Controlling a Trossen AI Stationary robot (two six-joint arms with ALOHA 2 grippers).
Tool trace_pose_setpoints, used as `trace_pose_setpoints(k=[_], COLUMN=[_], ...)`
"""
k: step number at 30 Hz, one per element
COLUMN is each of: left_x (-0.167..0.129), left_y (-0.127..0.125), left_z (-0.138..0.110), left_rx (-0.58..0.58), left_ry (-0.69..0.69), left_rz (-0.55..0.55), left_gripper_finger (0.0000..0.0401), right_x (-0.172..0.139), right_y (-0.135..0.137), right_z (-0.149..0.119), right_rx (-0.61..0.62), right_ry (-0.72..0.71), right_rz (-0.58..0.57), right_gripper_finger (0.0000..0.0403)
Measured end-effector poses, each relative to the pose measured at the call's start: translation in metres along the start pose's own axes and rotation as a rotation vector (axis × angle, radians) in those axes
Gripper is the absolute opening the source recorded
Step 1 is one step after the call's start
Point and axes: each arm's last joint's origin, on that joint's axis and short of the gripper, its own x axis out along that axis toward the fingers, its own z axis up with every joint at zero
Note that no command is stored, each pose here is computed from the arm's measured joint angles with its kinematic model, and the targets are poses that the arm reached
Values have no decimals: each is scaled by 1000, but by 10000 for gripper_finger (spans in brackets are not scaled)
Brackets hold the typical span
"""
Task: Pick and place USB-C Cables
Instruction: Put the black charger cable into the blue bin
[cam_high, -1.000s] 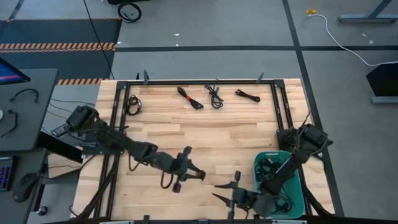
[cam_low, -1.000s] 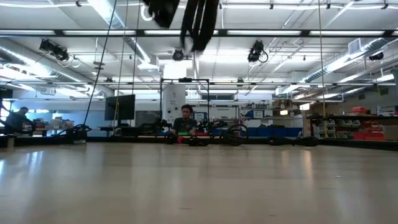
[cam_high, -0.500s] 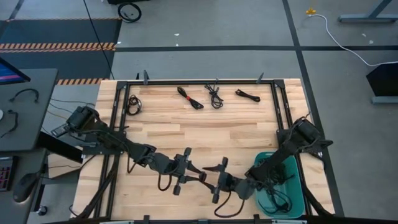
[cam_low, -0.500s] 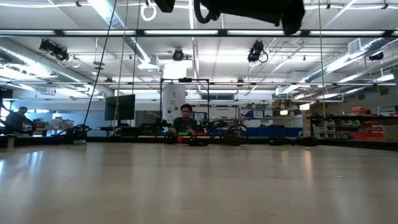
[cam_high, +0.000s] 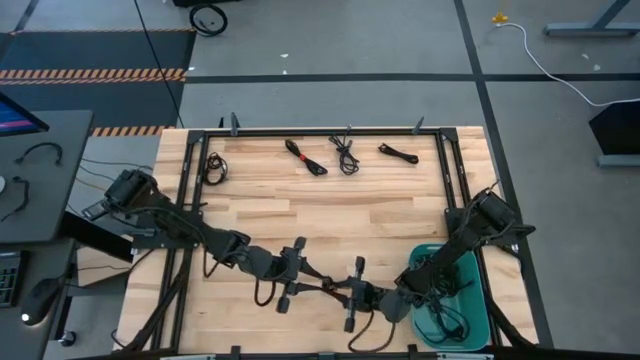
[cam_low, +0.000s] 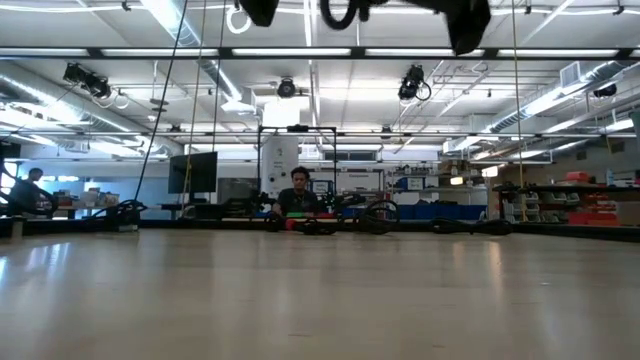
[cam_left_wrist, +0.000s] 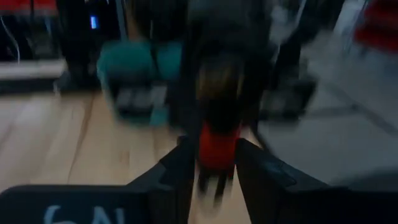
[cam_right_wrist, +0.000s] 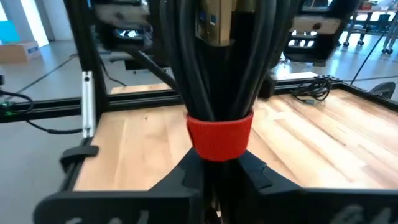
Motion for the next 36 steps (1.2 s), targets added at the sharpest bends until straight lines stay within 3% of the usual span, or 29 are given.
trace_pose_setpoints(k=[5,10,14,18,24,28,36], left_x=[-25,-41,-44,-44,-45,-46,-46], left_y=[4,2,-8,-18,-28,-31,-31], left_z=[-6,-21,-30,-35,-42,-42,-42], left_rx=[-34,-111,-75,-37,-8,-2,2], left_ry=[243,407,422,410,406,401,401], left_rz=[44,212,303,331,353,348,350], left_gripper_finger=[148,148,142,142,140,135,132], right_x=[-35,-80,-106,-133,-155,-159,-159], right_y=[8,-9,-36,-60,-74,-77,-70], right_z=[8,39,66,81,74,56,23], right_rx=[39,137,219,146,41,-14,-36], right_ry=[119,335,746,1197,1568,1669,1737], right_rz=[18,17,-25,-163,-230,-174,-6], right_gripper_finger=[43,43,43,43,43,43,44])
